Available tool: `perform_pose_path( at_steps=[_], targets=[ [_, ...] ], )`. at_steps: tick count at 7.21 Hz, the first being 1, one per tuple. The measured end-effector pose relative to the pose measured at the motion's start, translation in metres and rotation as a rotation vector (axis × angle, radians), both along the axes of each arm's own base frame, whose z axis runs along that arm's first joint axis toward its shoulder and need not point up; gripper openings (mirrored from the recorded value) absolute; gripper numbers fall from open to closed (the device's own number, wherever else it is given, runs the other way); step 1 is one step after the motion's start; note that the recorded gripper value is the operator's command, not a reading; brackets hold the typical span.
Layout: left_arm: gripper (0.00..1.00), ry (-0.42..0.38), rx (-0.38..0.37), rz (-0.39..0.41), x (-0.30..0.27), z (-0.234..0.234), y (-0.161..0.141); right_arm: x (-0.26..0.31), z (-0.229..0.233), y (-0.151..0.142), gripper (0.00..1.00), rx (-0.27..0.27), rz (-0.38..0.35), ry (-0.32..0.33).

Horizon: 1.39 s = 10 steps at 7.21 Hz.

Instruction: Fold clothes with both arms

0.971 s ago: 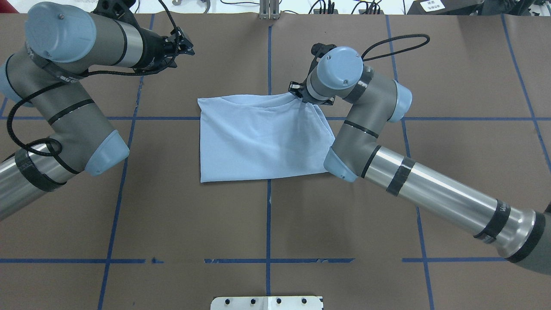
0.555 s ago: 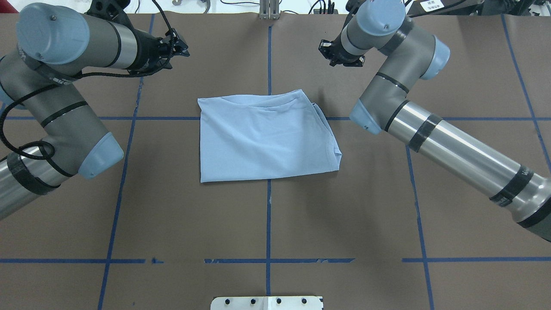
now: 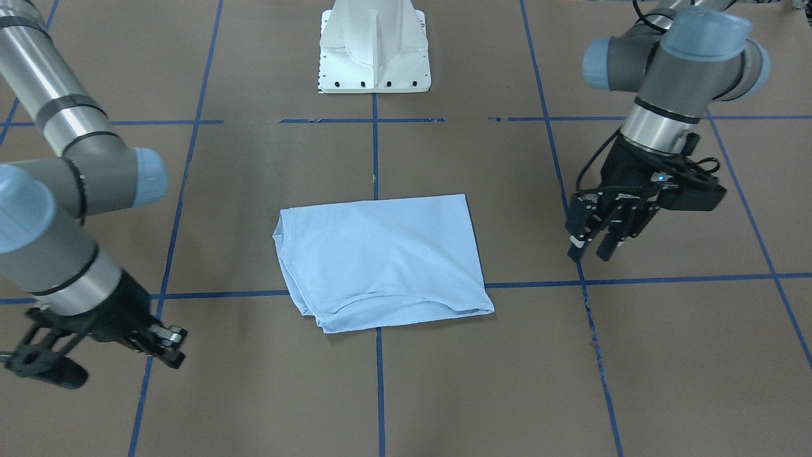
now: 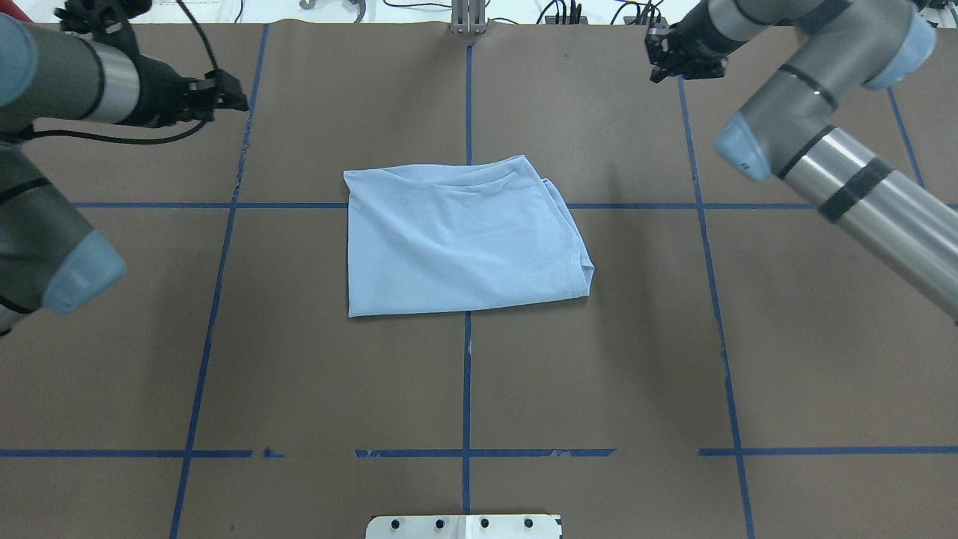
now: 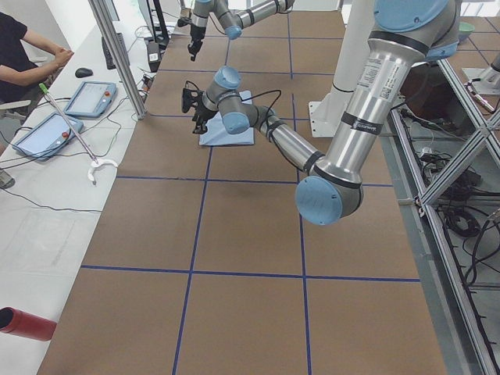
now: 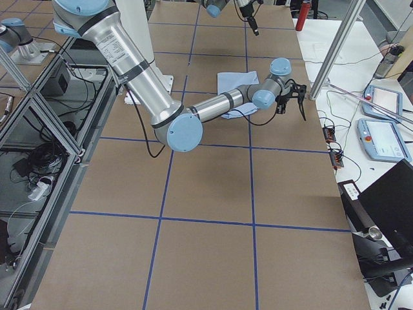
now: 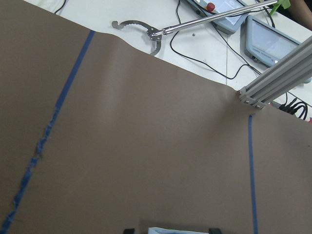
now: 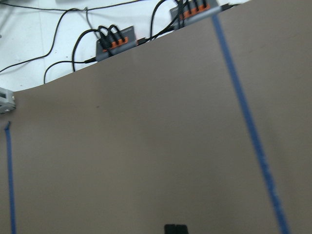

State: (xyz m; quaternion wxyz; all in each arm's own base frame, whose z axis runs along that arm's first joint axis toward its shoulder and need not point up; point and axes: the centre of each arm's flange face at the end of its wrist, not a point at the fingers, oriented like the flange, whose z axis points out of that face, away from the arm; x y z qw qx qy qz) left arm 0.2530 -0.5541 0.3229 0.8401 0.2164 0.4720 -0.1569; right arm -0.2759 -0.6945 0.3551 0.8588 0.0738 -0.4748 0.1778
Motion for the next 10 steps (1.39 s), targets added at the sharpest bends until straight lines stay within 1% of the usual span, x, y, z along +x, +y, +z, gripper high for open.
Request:
perform_pose_path(
  at_steps=[1,2,3,4,5,6,7,8,9,10],
  targets=[
    [0.59,-0.086,0.053,0.035,-0.057,0.033,-0.004,0.072,0.043,0.001,0.0,0.038,-0.044,0.018],
    [0.59,-0.166,0.096,0.061,-0.116,0.061,-0.008,0.131,0.081,0.006,0.0,0.076,-0.073,0.041],
    [0.59,-0.257,0.124,0.091,-0.185,0.09,-0.016,0.186,0.119,0.015,0.0,0.105,-0.096,0.062],
    [0.62,-0.335,0.126,0.135,-0.249,0.121,-0.024,0.233,0.152,0.027,0.0,0.12,-0.125,0.086],
    [0.63,-0.378,0.109,0.186,-0.292,0.155,-0.028,0.263,0.177,0.037,0.0,0.132,-0.174,0.123],
    [1.0,-0.388,0.052,0.236,-0.313,0.187,-0.029,0.281,0.197,0.044,0.63,0.133,-0.241,0.165],
    [1.0,-0.369,-0.027,0.276,-0.322,0.208,-0.026,0.289,0.208,0.05,1.0,0.106,-0.301,0.19],
    [1.0,-0.327,-0.095,0.307,-0.324,0.223,-0.019,0.289,0.209,0.064,1.0,0.07,-0.34,0.206],
    [1.0,-0.276,-0.142,0.342,-0.322,0.237,-0.009,0.289,0.207,0.084,1.0,0.05,-0.355,0.227],
    [1.0,-0.262,-0.148,0.399,-0.32,0.252,0.005,0.288,0.201,0.098,1.0,0.041,-0.359,0.237]
  ],
)
